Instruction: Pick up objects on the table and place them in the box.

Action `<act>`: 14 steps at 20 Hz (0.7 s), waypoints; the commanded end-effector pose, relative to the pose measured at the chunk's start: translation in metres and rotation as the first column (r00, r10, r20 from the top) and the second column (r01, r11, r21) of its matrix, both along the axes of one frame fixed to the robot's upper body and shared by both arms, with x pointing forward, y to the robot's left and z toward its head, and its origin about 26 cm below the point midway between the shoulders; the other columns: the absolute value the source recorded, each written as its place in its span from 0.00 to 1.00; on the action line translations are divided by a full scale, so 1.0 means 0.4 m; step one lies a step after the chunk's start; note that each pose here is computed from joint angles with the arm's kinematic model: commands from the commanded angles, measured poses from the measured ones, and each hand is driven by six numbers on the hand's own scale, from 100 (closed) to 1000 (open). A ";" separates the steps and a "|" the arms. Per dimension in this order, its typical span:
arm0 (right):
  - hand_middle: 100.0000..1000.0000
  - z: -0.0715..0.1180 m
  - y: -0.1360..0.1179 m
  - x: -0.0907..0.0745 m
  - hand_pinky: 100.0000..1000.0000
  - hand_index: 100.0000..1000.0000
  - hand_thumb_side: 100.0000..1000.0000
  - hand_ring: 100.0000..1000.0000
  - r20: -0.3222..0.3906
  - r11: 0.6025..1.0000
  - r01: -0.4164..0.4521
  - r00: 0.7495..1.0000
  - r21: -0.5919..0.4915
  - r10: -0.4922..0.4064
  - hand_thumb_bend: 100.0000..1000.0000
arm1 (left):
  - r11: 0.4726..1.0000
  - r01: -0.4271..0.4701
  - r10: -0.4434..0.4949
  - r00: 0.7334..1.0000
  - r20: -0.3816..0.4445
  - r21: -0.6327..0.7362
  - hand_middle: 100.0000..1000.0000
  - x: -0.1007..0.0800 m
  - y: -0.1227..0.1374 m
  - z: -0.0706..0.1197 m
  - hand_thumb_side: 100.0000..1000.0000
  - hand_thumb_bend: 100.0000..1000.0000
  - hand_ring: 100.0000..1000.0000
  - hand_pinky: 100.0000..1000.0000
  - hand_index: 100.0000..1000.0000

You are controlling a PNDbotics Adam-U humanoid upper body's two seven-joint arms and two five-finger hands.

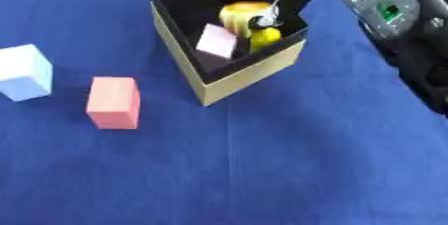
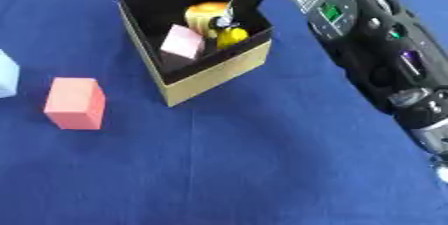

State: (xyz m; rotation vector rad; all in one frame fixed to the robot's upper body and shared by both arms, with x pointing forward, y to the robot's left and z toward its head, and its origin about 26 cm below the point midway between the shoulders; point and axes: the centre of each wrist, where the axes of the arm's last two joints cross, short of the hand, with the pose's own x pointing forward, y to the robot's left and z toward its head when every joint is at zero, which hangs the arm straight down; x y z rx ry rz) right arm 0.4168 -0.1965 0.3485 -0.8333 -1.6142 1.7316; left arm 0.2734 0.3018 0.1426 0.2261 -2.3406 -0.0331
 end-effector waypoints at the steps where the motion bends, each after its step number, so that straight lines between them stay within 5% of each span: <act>1: 0.80 0.039 -0.009 -0.012 0.83 0.83 0.08 0.86 0.044 1.000 0.004 0.999 -0.017 -0.003 0.50 | 1.000 0.007 -0.008 1.000 0.023 0.021 0.65 -0.003 0.003 0.019 0.69 0.10 0.74 0.62 0.82; 8: 0.77 0.061 -0.019 -0.034 0.82 0.81 0.06 0.84 0.078 1.000 -0.016 0.997 0.019 0.014 0.48 | 1.000 0.005 -0.006 1.000 0.018 0.020 0.65 -0.005 0.006 0.018 0.69 0.10 0.73 0.62 0.82; 14: 0.72 0.121 -0.074 -0.158 0.80 0.78 0.03 0.80 0.199 0.994 -0.055 0.979 0.090 0.036 0.41 | 0.999 -0.007 0.006 1.000 0.017 0.040 0.65 -0.008 0.017 0.020 0.68 0.10 0.74 0.62 0.82</act>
